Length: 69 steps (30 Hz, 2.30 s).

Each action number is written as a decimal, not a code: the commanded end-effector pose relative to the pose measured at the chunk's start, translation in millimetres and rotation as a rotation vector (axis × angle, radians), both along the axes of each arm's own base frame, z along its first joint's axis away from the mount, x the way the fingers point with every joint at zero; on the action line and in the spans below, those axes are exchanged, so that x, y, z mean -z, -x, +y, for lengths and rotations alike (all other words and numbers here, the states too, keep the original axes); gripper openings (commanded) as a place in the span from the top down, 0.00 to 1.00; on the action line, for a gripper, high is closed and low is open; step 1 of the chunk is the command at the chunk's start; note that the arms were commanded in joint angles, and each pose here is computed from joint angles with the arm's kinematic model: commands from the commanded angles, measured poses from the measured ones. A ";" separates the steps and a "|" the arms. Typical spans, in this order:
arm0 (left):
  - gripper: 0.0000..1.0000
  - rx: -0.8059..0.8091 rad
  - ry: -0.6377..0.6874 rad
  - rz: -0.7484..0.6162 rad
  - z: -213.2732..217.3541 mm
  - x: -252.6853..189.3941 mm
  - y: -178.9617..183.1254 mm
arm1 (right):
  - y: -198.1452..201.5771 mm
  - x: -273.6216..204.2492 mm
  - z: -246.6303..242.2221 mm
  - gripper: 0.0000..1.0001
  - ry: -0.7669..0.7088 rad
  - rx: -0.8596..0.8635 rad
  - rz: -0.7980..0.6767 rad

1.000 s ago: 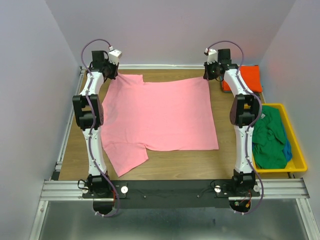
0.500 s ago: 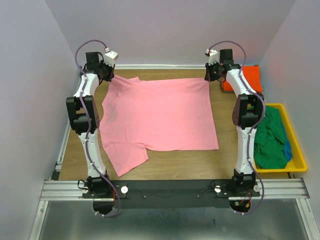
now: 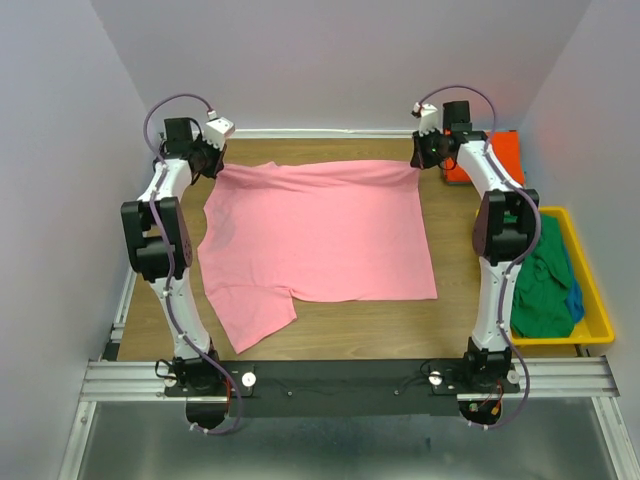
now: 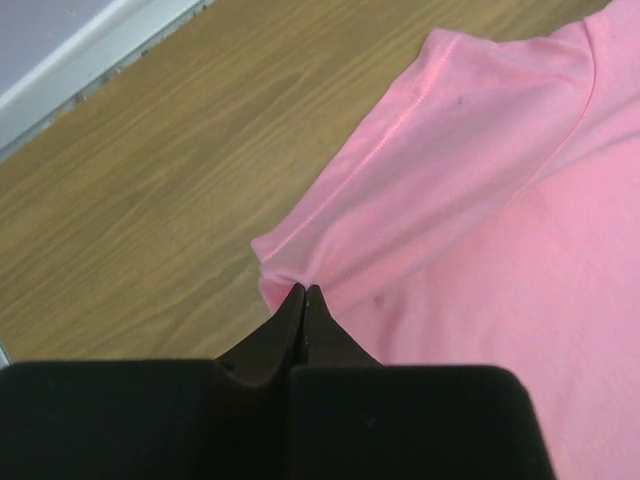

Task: Fold and stack the t-shirts
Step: Fold the tshirt

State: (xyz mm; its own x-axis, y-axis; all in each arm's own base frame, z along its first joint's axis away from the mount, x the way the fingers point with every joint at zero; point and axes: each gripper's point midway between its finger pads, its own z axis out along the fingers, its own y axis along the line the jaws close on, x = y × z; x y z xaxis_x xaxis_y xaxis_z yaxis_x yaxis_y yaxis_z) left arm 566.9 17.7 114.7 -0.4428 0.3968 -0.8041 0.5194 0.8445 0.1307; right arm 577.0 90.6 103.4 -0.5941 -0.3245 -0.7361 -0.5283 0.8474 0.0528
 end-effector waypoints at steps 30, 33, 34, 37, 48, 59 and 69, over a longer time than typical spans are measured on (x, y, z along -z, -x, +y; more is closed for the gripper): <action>1.00 -0.052 -0.092 0.147 16.6 67.0 91.9 | 72.3 58.8 -10.4 0.99 0.028 -0.062 0.182; 1.00 -0.053 -0.083 0.127 16.1 54.6 85.1 | 65.3 45.8 -10.4 0.99 0.024 -0.049 0.155; 1.00 -0.054 -0.083 0.116 17.0 49.1 82.7 | 63.7 42.0 -10.5 0.99 0.024 -0.047 0.147; 1.00 -0.056 -0.082 0.094 18.7 33.6 76.4 | 57.8 27.1 -12.2 1.00 0.027 -0.037 0.113; 1.00 -0.059 -0.087 0.137 26.5 50.2 82.9 | 84.0 47.9 -14.1 0.99 0.032 -0.065 0.174; 0.86 0.051 -0.148 0.234 22.6 78.9 104.9 | 93.8 64.3 -16.3 0.84 0.057 -0.098 0.206; 0.43 0.079 -0.066 0.103 17.8 4.1 45.9 | 62.5 5.4 -11.1 0.42 0.019 -0.068 0.079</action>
